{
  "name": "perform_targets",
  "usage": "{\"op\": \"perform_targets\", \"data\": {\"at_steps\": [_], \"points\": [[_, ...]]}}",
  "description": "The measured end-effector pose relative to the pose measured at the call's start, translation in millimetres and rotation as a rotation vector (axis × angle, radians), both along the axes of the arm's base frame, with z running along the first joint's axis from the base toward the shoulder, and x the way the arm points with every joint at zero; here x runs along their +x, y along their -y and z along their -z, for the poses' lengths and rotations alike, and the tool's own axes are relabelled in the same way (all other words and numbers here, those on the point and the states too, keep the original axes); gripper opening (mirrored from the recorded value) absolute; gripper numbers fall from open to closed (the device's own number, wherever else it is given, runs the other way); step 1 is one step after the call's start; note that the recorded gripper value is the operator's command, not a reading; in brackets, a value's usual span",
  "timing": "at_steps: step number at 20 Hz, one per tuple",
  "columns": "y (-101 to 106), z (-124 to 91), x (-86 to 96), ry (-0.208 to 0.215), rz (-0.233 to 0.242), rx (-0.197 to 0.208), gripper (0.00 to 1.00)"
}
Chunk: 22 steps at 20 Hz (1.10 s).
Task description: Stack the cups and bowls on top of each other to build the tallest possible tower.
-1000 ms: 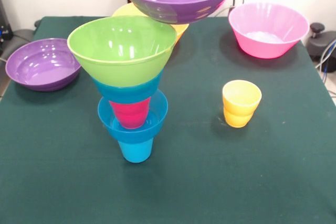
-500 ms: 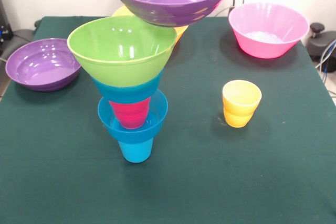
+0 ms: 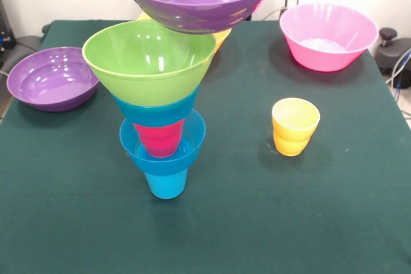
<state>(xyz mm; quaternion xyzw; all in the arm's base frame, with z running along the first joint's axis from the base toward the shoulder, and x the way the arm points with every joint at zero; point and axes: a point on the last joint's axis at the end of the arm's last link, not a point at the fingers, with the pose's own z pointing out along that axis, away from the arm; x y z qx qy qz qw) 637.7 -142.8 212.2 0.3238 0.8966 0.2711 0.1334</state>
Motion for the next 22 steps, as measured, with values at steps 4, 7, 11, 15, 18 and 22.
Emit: {"op": "perform_targets", "data": {"at_steps": [4, 7, 11, 15, 18, 22], "points": [[2.1, -0.4, -0.7, -0.020, -0.010, 0.000, 0.00], [4.5, -0.6, 1.3, -0.024, -0.010, 0.002, 0.00], [6.3, 2.3, 3.5, -0.022, -0.005, 0.013, 0.00], [6.5, 6.9, 3.5, -0.026, -0.002, 0.029, 0.00], [6.3, 9.9, 3.2, -0.027, -0.003, 0.035, 0.00], [6.8, 12.9, 4.1, -0.028, -0.001, 0.045, 0.00]]}}
